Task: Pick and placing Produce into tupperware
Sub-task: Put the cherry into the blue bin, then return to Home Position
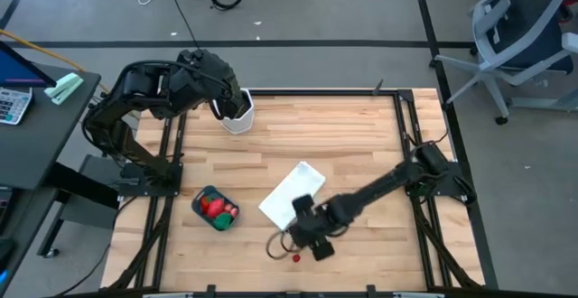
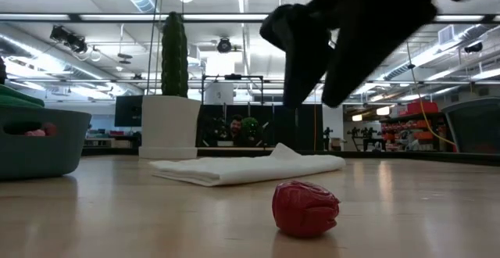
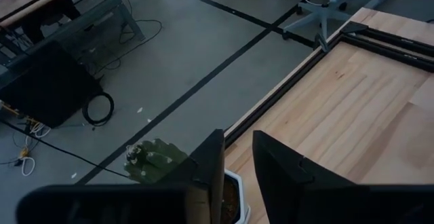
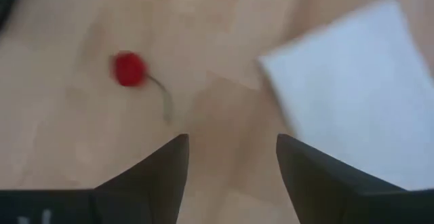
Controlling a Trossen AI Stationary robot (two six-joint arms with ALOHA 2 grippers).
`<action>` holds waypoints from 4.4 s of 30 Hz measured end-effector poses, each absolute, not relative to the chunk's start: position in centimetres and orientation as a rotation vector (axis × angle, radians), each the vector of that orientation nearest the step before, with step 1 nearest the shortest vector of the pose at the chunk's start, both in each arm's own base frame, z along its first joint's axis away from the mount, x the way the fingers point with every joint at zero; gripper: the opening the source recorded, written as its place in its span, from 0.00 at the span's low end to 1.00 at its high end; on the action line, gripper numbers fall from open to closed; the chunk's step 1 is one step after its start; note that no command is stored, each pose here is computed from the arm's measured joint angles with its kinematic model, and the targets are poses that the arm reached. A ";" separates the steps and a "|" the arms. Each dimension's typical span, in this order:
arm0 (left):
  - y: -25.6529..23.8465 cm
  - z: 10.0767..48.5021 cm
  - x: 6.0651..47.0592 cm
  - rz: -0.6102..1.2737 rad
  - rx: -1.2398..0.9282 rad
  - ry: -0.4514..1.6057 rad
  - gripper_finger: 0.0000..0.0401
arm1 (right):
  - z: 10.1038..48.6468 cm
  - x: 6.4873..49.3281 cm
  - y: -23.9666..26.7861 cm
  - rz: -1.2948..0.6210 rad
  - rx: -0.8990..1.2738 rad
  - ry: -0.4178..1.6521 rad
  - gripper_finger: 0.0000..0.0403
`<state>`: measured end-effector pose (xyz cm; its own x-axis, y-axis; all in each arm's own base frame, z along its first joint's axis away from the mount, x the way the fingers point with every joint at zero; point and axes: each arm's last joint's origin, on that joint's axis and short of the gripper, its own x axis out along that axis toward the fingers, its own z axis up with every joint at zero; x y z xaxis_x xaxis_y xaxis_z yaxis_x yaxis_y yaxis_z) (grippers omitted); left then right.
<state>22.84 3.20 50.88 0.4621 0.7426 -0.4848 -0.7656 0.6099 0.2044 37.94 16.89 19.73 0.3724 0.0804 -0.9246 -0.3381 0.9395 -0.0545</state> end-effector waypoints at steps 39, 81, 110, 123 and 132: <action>3.1 50.9 22.9 0.942 -0.098 0.545 0.20 | 12.9 37.5 21.2 0.375 -0.288 0.977 0.60; 3.2 50.9 22.9 0.934 -0.065 0.563 0.20 | 19.2 44.7 10.5 0.207 -0.234 0.431 0.01; 4.6 51.3 23.0 0.946 -0.032 0.550 0.22 | 18.1 57.0 7.5 0.233 -0.389 0.501 0.01; 4.6 51.3 23.0 0.943 -0.030 0.555 0.20 | 17.3 57.1 6.7 0.195 -0.292 0.553 0.33; 4.5 51.1 22.9 0.942 -0.020 0.580 0.22 | 21.8 54.3 6.5 0.132 -0.257 0.721 0.39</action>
<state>22.87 4.53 51.08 0.4477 0.7563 -0.4772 -0.7666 0.5993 0.2306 54.31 6.54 21.78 0.7449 0.0308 -0.6665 -0.2070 0.9603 -0.1869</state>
